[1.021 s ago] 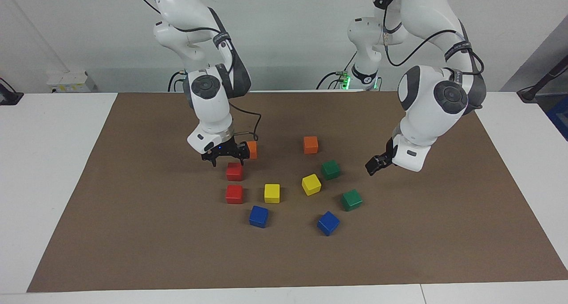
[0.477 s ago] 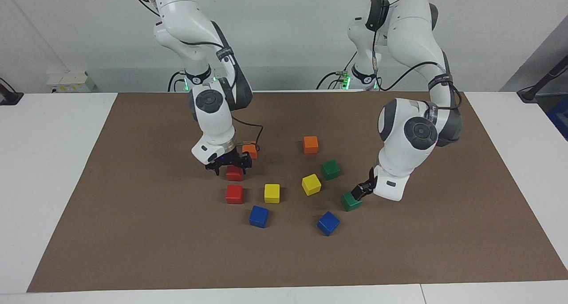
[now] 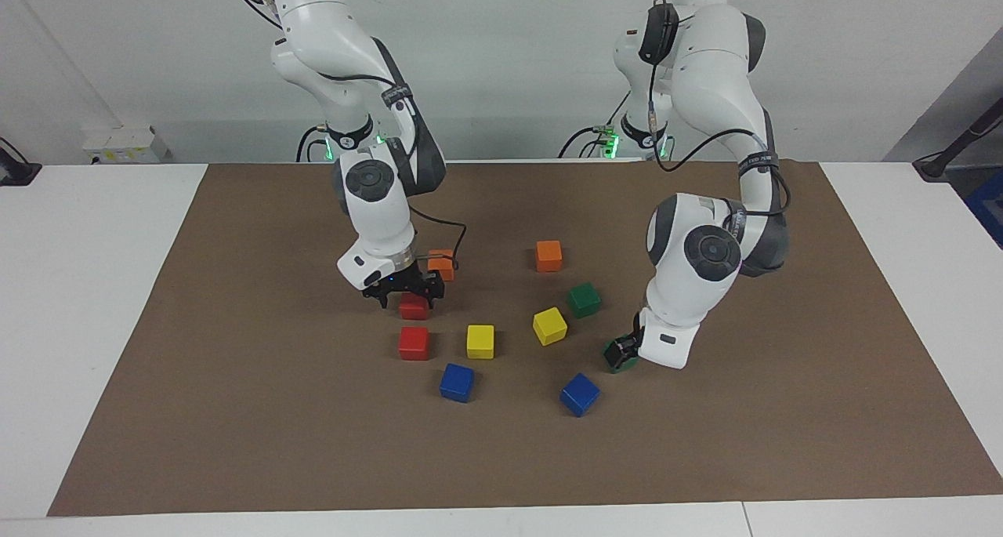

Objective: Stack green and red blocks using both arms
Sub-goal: 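Lower the right gripper onto red while the left gripper reaches green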

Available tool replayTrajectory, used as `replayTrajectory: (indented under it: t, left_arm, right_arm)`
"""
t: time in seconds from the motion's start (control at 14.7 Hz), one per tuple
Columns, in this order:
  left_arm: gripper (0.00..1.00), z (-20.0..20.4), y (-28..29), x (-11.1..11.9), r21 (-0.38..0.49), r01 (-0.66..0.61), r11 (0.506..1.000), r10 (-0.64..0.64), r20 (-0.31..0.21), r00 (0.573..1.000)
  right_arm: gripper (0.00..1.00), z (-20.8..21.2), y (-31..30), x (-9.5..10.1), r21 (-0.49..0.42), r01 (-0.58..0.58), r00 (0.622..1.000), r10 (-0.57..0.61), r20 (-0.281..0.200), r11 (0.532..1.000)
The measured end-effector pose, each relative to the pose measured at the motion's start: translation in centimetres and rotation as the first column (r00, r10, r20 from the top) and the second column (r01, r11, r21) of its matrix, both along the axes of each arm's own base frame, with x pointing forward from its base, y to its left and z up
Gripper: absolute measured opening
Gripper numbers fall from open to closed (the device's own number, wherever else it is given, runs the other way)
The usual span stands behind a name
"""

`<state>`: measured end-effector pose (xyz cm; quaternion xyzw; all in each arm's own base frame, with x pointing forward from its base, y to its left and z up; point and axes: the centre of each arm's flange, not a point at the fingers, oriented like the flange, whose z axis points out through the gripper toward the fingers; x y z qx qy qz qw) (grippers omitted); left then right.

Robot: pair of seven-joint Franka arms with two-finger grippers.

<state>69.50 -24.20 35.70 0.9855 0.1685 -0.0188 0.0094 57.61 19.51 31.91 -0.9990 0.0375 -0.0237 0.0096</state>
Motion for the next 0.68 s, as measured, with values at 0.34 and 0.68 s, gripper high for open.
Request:
replayTrajectory:
  t: [0.34,0.68]
  left_arm:
    - [1.0,-1.8,-0.5,-0.4,0.003,0.006,1.0,-0.006,-0.006,1.0]
    - [1.0,-3.9,-0.5,-1.1,0.007,0.009,1.0,-0.009,-0.017,1.0]
  right_arm:
    - [1.0,-0.7,-0.1,-0.4,-0.005,-0.001,1.0,0.001,-0.015,1.0]
    - [1.0,-1.0,1.2,-1.1,-0.005,-0.012,1.0,0.012,-0.022,1.0]
